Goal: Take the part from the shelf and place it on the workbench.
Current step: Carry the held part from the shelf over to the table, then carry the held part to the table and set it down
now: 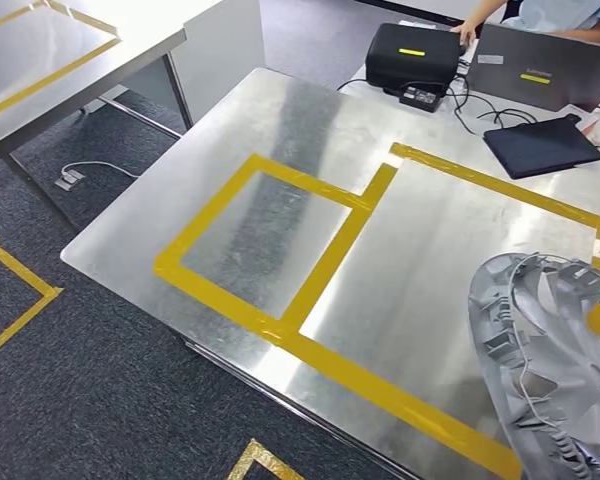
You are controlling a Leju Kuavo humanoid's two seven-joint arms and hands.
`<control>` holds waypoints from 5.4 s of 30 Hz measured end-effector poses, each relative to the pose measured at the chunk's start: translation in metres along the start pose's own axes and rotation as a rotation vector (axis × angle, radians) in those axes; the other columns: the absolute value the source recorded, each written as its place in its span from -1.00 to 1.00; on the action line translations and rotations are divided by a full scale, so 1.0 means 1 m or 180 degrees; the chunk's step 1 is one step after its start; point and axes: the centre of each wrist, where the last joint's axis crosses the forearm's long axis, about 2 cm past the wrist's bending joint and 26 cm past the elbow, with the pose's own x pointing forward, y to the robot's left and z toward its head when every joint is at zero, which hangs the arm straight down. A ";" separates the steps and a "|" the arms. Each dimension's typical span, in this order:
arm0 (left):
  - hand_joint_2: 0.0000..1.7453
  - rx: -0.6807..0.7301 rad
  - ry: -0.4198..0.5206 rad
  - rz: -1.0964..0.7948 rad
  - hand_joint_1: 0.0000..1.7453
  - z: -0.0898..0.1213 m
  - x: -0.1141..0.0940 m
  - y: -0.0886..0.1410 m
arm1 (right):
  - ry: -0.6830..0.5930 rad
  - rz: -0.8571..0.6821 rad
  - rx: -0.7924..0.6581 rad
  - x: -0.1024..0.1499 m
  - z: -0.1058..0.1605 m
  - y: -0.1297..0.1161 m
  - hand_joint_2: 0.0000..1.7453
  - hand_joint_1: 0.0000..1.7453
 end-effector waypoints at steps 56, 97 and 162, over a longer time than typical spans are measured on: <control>1.00 -0.0279 -0.0108 -0.0272 -1.00 0.002 -0.012 0.035 | -0.0499 -0.0256 0.1737 -0.029 0.027 0.137 1.00 1.00; 1.00 -0.0422 -0.0112 -0.0224 -1.00 0.003 -0.014 0.031 | -0.0617 -0.0128 0.2124 -0.062 0.053 0.106 1.00 1.00; -1.00 -0.0285 0.0176 -0.0071 -1.00 0.013 -0.024 0.016 | -0.1200 -0.0666 0.0062 0.003 -0.019 0.039 1.00 -1.00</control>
